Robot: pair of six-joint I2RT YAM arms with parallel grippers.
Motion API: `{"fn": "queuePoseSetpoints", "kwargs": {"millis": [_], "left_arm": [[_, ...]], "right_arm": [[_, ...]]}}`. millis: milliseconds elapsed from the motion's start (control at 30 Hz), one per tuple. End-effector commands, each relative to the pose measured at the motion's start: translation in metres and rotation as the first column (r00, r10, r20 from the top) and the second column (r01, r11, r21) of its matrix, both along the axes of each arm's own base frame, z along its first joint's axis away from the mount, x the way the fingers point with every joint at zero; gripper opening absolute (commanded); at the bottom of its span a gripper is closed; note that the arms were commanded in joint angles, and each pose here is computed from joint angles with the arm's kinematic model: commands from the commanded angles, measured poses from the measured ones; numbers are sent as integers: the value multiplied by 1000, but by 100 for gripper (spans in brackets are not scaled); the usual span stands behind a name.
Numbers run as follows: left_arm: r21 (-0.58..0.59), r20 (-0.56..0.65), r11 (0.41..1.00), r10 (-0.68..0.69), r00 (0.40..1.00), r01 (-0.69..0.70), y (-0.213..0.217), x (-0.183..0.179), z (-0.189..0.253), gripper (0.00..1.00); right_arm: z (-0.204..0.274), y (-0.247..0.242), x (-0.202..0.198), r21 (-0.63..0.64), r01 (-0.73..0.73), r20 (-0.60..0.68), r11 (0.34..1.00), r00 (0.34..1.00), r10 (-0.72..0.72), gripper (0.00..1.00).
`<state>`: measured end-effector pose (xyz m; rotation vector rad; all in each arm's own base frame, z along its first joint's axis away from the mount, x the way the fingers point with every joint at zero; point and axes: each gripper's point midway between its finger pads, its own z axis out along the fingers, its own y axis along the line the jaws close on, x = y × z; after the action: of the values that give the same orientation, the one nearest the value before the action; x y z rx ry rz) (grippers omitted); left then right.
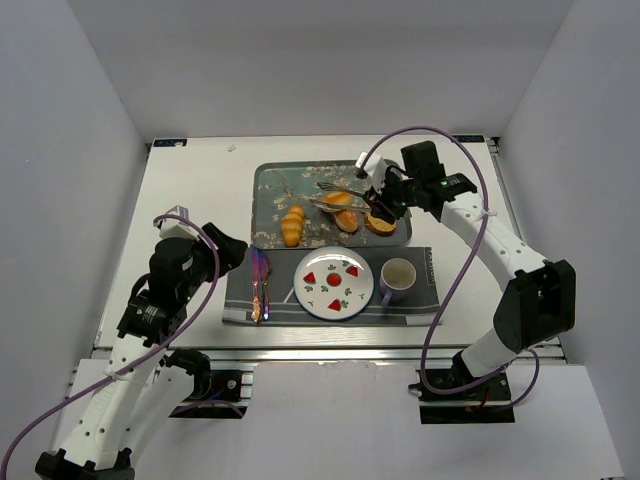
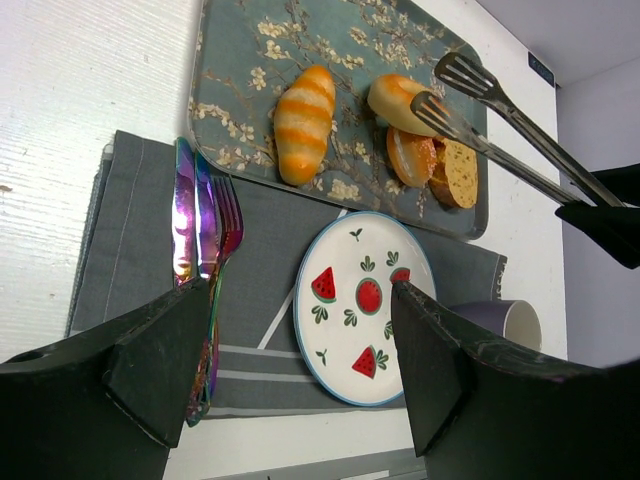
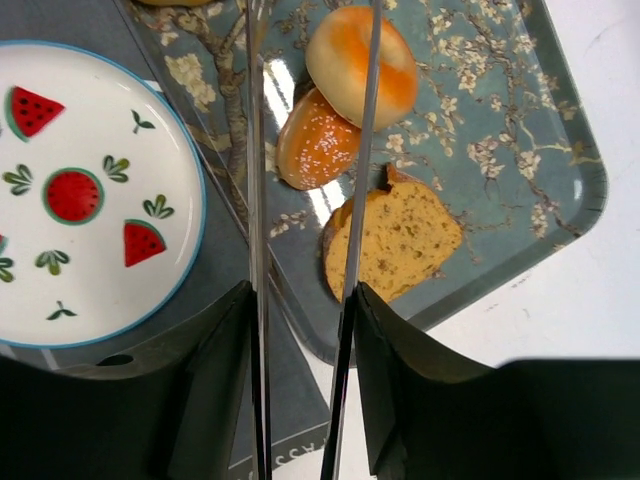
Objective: Place the bread
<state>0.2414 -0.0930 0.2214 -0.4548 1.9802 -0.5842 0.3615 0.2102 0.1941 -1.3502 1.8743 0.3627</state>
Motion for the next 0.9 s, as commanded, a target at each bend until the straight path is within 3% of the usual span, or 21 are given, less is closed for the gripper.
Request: {"fn": "queuePoseSetpoints", "kwargs": {"millis": [0, 600, 700, 867], "left_arm": [[-7, 31, 1000, 19, 999, -19, 3, 1, 14, 82], [-12, 31, 1000, 18, 999, -17, 2, 2, 15, 82], [-14, 35, 1000, 20, 999, -19, 2, 2, 18, 82], [-21, 35, 1000, 18, 999, -17, 2, 2, 19, 82]], "right_arm": [[10, -3, 12, -60, 13, 112, 998, 994, -6, 49], [-30, -13, 22, -304, -6, 200, 953, 977, 70, 52], [-34, -13, 23, -316, -12, 204, 949, 976, 80, 47], [-25, -9, 20, -287, -21, 231, 958, 969, 91, 23]]}}
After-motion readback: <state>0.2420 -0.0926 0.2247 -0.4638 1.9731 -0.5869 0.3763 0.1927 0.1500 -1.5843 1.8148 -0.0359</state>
